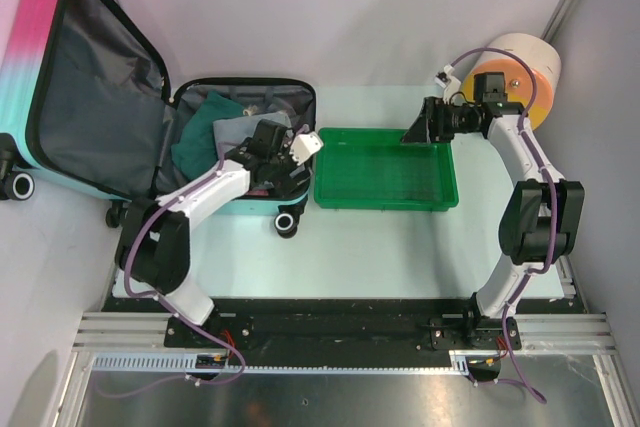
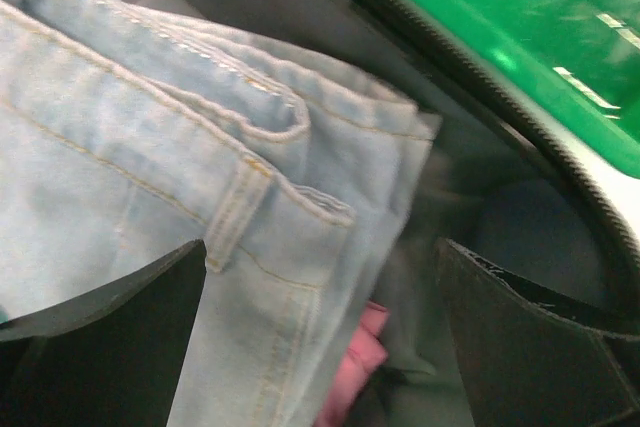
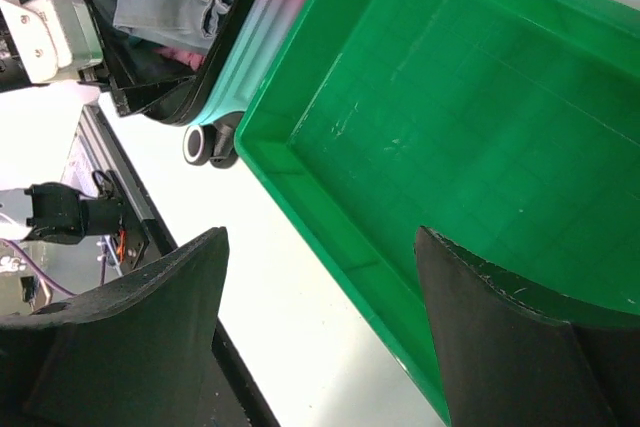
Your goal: Open, take out, and arrange the luggage
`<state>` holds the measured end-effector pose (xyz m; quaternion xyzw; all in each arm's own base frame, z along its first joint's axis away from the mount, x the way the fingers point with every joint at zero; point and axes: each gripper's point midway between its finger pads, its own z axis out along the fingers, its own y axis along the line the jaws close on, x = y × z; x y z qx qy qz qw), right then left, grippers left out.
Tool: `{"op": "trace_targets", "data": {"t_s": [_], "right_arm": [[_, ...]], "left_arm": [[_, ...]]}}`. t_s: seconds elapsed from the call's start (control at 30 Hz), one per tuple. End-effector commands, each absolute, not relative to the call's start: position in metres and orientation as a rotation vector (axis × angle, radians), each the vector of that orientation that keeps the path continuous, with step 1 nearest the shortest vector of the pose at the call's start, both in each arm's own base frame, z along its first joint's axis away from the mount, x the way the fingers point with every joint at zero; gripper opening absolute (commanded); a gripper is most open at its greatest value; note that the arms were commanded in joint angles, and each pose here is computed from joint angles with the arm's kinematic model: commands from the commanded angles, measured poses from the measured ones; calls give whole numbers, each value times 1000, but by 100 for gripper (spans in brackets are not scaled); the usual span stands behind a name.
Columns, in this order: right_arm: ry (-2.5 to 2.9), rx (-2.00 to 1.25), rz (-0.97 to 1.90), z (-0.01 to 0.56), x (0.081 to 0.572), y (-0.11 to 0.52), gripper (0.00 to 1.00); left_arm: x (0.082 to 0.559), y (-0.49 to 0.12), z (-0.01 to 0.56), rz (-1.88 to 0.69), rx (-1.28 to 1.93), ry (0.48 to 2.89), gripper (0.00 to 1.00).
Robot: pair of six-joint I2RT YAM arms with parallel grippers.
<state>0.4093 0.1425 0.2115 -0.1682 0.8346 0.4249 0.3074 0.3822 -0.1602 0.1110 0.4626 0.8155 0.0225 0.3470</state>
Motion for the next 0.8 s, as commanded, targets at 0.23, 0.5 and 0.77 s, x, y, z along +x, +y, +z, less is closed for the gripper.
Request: {"op": "trace_targets", "data": {"t_s": [0.23,0.5,0.77], "right_arm": [[2210,-410,1077,212,414,126,80],[2204,-392,1092,213,417,128,80],[2206,-363,1108,214,422,138,79]], "left_arm": [[431,-146,101,392,1164,1960,94],[424,-162,138,245,1090,1882,36],[415,-169,199,8,950,1840,0]]}}
